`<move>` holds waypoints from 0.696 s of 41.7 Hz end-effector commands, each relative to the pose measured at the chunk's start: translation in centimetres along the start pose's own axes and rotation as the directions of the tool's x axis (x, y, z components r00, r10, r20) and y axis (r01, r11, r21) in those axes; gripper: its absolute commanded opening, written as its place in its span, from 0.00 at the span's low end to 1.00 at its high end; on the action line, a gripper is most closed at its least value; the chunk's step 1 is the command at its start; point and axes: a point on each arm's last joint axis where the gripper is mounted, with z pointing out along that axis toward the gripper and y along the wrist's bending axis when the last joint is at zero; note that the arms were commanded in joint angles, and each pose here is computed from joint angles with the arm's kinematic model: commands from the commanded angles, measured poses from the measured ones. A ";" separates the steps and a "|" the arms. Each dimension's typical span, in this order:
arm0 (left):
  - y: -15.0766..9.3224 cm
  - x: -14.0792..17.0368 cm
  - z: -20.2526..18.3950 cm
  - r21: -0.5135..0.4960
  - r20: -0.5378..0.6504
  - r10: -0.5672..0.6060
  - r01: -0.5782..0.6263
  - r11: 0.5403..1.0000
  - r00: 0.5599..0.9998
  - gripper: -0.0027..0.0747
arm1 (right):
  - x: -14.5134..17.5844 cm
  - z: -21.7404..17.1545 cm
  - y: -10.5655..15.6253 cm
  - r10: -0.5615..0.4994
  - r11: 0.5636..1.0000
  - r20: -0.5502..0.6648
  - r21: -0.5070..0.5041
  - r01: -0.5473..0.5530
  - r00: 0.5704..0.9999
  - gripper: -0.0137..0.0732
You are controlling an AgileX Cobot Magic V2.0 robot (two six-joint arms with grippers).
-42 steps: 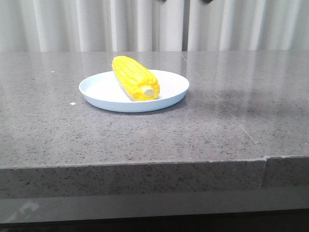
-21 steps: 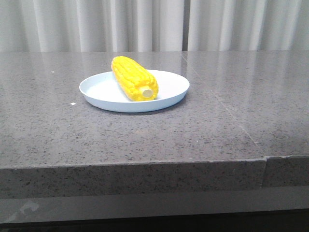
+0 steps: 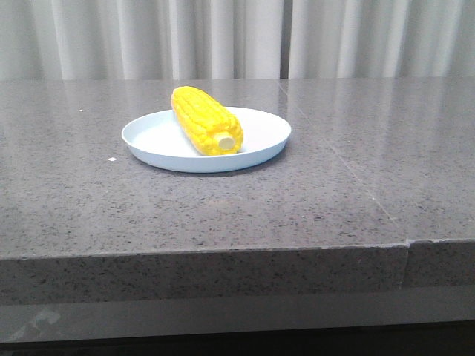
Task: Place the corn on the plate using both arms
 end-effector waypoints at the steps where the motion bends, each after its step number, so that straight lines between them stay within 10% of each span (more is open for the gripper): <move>1: 0.0 -1.1 -0.6 0.004 0.096 -0.003 0.003 1.000 0.995 0.35 | -1.1 -0.7 -0.1 -0.012 1.000 0.089 0.011 0.011 0.996 0.74; 15: -0.1 -0.8 -0.3 0.004 0.083 -0.003 0.002 1.000 0.997 0.01 | -1.1 -0.7 -0.1 -0.012 1.000 0.091 0.011 0.011 0.996 0.08; 29: -0.1 -0.8 -0.3 0.004 0.083 -0.003 0.002 1.000 0.997 0.01 | -1.1 -0.6 -0.1 -0.012 1.000 0.091 0.011 0.011 0.996 0.08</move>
